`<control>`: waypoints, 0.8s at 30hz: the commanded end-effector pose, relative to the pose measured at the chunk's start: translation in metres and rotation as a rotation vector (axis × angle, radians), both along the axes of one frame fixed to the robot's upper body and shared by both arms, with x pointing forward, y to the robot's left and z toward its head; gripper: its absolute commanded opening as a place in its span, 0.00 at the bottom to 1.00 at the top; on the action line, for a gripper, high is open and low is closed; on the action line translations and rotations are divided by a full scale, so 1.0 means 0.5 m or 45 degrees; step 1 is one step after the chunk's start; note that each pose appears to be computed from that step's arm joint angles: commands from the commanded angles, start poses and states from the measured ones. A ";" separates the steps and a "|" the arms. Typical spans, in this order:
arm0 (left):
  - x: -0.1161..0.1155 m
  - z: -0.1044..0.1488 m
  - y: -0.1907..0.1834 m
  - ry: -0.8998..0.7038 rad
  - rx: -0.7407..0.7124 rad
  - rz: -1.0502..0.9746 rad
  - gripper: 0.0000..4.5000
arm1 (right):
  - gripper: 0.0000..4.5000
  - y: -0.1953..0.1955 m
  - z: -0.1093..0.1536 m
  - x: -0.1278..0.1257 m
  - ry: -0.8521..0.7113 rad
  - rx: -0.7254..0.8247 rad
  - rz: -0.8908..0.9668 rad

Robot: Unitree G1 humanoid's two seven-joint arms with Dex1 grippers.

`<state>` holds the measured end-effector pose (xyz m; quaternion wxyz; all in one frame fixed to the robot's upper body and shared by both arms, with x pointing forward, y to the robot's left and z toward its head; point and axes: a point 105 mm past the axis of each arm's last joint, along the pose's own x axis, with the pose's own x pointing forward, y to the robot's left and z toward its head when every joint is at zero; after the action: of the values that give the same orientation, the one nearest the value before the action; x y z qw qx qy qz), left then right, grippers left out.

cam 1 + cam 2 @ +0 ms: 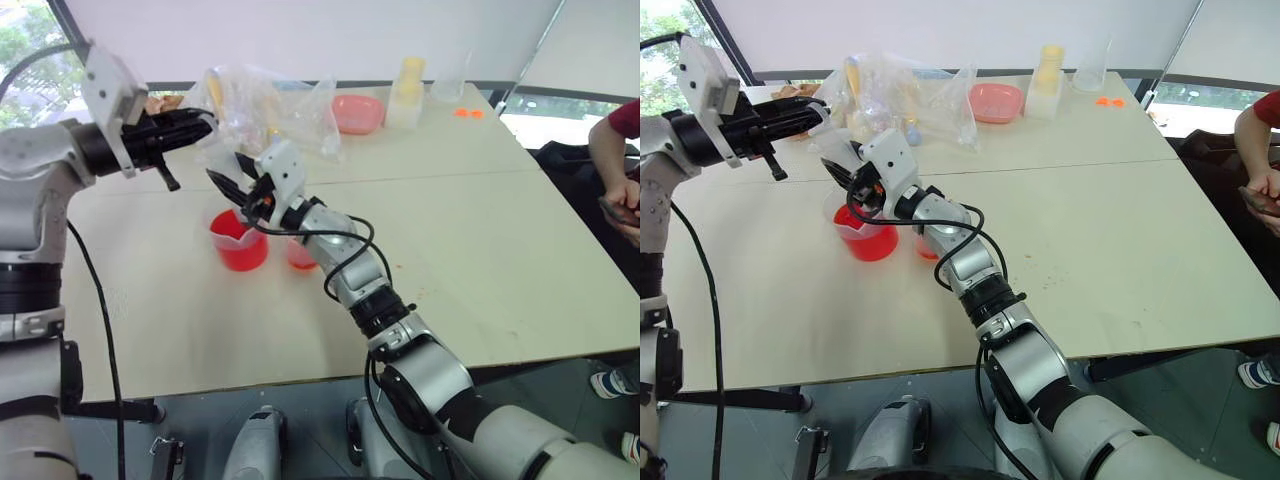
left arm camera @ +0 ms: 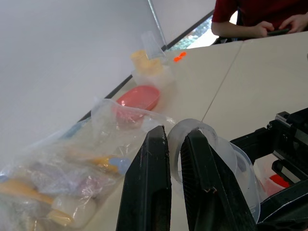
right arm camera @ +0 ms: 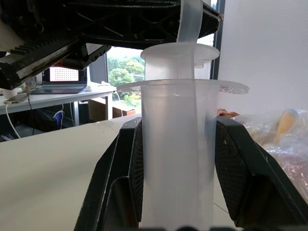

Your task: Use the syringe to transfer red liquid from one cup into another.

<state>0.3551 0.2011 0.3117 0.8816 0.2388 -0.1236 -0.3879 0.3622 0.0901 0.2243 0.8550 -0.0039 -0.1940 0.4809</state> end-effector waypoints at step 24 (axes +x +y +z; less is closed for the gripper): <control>-0.029 0.041 0.072 -0.016 -0.076 0.086 0.35 | 0.34 0.084 0.045 -0.103 -0.065 0.130 0.252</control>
<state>0.3454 0.2244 0.3214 0.8909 0.2247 -0.1216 -0.3756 0.3533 0.1006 0.2238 0.8434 -0.0069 -0.1912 0.5021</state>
